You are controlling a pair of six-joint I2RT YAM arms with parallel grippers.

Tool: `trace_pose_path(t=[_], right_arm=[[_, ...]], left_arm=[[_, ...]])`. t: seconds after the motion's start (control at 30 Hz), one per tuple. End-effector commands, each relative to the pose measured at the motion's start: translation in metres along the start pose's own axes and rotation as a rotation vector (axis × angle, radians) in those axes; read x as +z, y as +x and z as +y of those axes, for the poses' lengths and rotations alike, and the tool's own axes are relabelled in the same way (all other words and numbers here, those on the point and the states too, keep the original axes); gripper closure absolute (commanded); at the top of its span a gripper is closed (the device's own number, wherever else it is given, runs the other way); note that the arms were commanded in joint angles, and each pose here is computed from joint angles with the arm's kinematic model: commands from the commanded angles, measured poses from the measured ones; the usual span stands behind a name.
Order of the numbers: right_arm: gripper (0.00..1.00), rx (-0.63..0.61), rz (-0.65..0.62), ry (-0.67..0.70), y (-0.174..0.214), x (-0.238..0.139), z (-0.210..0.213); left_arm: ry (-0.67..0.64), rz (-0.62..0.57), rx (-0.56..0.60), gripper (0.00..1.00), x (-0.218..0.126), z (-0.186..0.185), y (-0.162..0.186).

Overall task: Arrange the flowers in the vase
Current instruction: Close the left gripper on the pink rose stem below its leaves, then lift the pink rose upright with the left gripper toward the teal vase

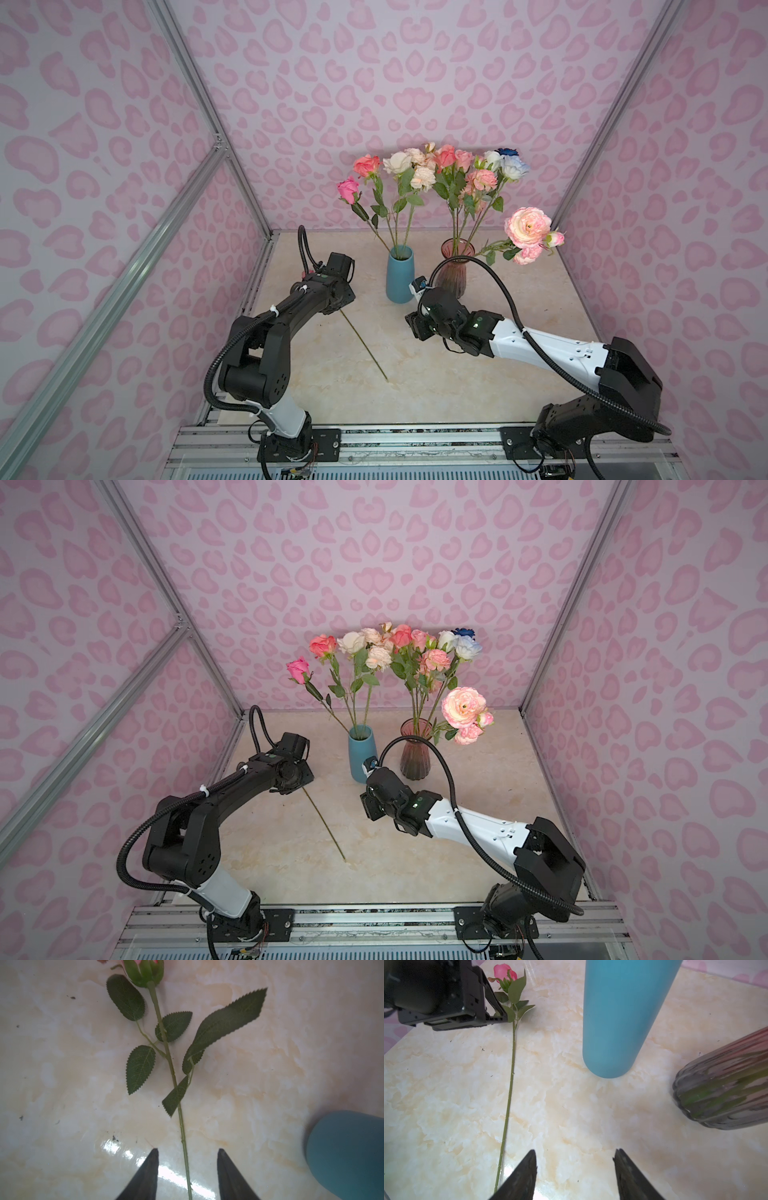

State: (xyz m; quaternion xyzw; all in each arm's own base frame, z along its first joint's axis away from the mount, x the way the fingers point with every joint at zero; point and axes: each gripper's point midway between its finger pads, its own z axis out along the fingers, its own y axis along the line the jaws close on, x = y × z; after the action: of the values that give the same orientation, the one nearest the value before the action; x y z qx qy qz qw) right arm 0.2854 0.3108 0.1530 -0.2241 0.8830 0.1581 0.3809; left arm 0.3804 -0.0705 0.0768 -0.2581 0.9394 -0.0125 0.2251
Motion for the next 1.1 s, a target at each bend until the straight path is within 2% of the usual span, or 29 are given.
trace_pose_path(t=[0.0, 0.13, 0.2, 0.47, 0.77, 1.07], right_arm=[[0.39, 0.027, -0.049, 0.003, -0.005, 0.000, -0.002], [0.40, 0.036, -0.058, -0.006, -0.002, 0.000, -0.002], [0.40, 0.043, -0.061, -0.018, -0.001, 0.001, 0.000], [0.40, 0.047, -0.058, -0.023, 0.011, 0.007, 0.000], [0.41, 0.046, -0.038, -0.040, 0.018, 0.013, 0.005], [0.41, 0.059, -0.050, -0.034, 0.020, 0.013, 0.003]], left_arm=[[-0.010, 0.060, -0.001, 0.59, 0.012, -0.002, 0.010], [-0.037, 0.097, 0.001, 0.63, 0.026, 0.004, 0.022], [-0.048, 0.107, 0.001, 0.69, 0.033, 0.006, 0.026], [-0.099, 0.154, 0.027, 0.75, 0.059, 0.008, 0.034], [-0.095, 0.163, 0.033, 0.96, 0.059, 0.010, 0.034], [-0.070, 0.105, 0.028, 0.97, 0.039, 0.013, 0.025]])
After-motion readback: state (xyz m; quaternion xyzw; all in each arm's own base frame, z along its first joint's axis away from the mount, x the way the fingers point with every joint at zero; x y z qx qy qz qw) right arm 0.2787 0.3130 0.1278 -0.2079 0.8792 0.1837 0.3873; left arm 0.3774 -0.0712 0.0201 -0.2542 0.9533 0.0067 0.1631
